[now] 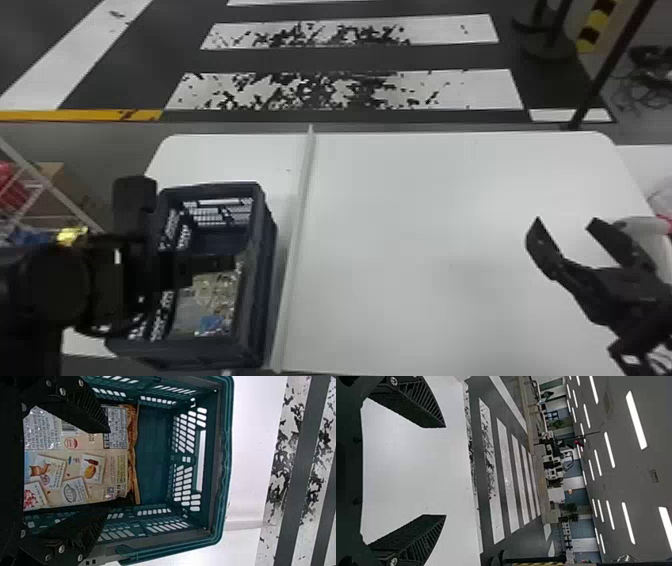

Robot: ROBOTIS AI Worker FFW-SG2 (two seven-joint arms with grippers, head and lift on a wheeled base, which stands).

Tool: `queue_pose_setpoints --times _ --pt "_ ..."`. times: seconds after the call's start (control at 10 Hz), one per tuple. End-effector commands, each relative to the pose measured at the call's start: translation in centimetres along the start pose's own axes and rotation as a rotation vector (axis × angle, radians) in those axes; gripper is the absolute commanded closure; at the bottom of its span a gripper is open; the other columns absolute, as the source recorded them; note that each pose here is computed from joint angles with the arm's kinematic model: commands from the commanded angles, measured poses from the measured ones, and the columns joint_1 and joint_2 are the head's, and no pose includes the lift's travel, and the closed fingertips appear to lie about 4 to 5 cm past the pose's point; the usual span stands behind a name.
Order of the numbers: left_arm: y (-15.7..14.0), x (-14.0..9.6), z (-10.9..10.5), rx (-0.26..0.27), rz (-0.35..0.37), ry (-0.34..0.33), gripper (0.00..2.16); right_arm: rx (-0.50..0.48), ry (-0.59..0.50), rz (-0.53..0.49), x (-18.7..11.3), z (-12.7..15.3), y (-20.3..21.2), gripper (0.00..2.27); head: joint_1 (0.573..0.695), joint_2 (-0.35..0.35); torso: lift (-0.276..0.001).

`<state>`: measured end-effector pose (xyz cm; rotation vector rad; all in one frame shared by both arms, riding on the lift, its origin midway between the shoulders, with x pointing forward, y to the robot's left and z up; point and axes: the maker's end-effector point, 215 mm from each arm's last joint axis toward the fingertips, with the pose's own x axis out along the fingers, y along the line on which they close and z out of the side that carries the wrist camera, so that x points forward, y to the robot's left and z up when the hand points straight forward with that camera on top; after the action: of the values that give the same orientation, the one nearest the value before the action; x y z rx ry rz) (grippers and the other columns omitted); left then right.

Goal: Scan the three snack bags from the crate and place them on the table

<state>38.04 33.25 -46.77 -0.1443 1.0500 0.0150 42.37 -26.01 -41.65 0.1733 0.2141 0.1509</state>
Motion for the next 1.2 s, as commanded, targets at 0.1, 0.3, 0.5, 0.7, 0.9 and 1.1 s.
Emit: queue_pose_setpoints --times 0.1,0.3,0.5,0.7,0.9,1.1 --pt "-0.6 0.2 -2.9 -0.017 -0.008 0.039 0.21 -0.007 0.001 0.013 0.1 0.1 0.3 0.08 0.695 0.1 -0.062" --pt "0.0 0.3 -4.3 -0.028 0.0 0.06 0.21 -0.011 0.003 0.025 0.2 0.1 0.7 0.08 0.695 0.099 -0.062" --pt "0.6 0.4 -4.6 -0.025 0.034 0.064 0.21 -0.013 0.005 0.028 -0.4 0.0 0.7 0.08 0.695 0.111 -0.062" --pt "0.4 0.9 -4.2 -0.019 0.04 0.068 0.21 -0.014 -0.017 0.024 -1.3 0.6 -0.1 0.08 0.695 0.116 -0.062" --pt "-0.3 2.1 -4.6 -0.005 0.041 0.097 0.21 -0.005 -0.032 0.014 -1.9 1.1 -0.9 0.08 0.695 0.098 -0.062" --pt "-0.9 3.1 -5.9 0.0 0.038 0.135 0.21 -0.009 -0.033 0.01 -2.2 1.2 -1.5 0.08 0.695 0.071 -0.062"
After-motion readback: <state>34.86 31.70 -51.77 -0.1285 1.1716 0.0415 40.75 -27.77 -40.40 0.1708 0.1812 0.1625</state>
